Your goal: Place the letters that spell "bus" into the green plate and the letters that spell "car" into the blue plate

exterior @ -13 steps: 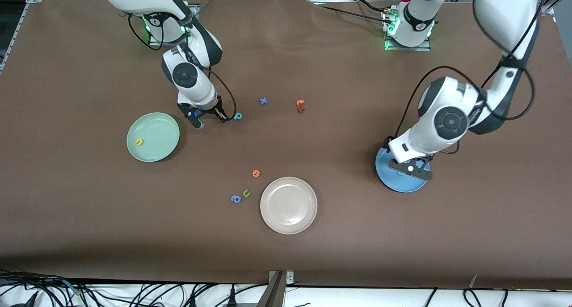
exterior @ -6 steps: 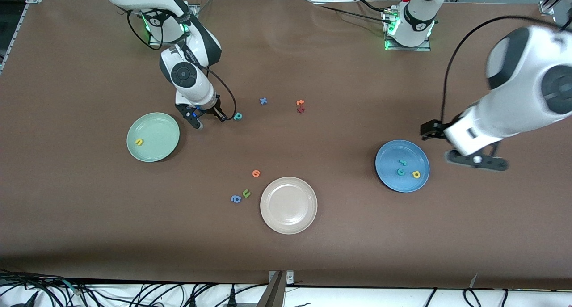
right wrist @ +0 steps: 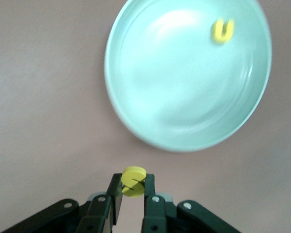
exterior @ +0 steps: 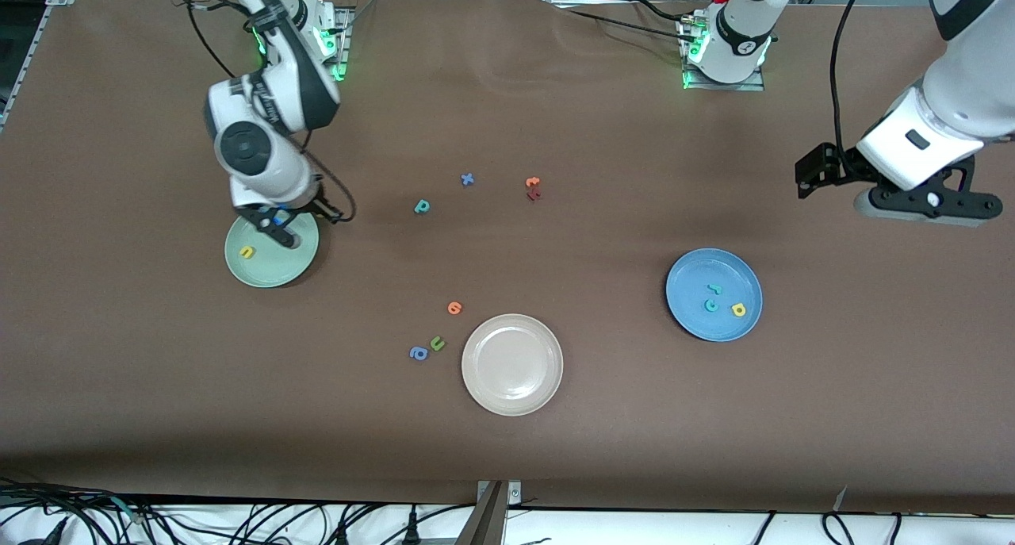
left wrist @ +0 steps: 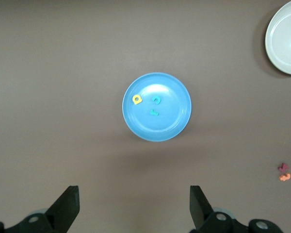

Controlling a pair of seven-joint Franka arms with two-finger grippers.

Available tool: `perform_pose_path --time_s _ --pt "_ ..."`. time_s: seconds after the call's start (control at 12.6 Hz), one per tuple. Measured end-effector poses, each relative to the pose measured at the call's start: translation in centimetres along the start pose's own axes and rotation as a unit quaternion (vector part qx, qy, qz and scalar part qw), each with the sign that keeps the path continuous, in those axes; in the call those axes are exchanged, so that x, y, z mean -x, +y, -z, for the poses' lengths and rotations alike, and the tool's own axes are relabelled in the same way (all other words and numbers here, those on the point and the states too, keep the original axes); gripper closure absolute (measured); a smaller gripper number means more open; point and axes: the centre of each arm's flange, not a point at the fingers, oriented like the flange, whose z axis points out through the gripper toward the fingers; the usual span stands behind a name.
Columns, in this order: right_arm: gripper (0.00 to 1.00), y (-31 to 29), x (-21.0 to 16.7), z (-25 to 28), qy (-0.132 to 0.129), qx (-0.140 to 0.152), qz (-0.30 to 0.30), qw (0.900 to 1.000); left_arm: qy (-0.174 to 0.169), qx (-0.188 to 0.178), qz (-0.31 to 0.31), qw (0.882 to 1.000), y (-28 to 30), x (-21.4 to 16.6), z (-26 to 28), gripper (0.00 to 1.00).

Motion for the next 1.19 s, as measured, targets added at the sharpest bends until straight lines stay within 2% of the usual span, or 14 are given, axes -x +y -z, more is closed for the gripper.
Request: perform_pose_path --time_s 0.32,0.55,0.71,1.03,1.19 --pt "0.78 4.9 -5.4 -3.4 0.001 0.001 0.065 0.998 -0.004 0.000 0.014 1.000 -1.7 0.6 -0.6 0.00" --pt "0.78 4.7 -6.1 -6.1 0.005 -0.001 0.082 0.997 0.002 0.000 0.018 1.000 -2.1 1.4 0.2 0.00" --pt "0.72 4.8 -6.4 -6.5 0.007 -0.001 0.085 0.996 0.003 0.000 0.014 1.000 -1.6 1.5 0.3 0.00" --pt "0.30 4.3 -6.2 -4.6 0.014 -0.007 0.078 0.997 -0.001 0.000 0.012 1.000 -1.5 1.4 0.1 0.00" --pt "0.04 1.8 -3.6 -2.5 0.006 -0.007 0.054 0.998 0.000 0.000 0.014 1.000 -1.7 1.4 0.2 0.00"
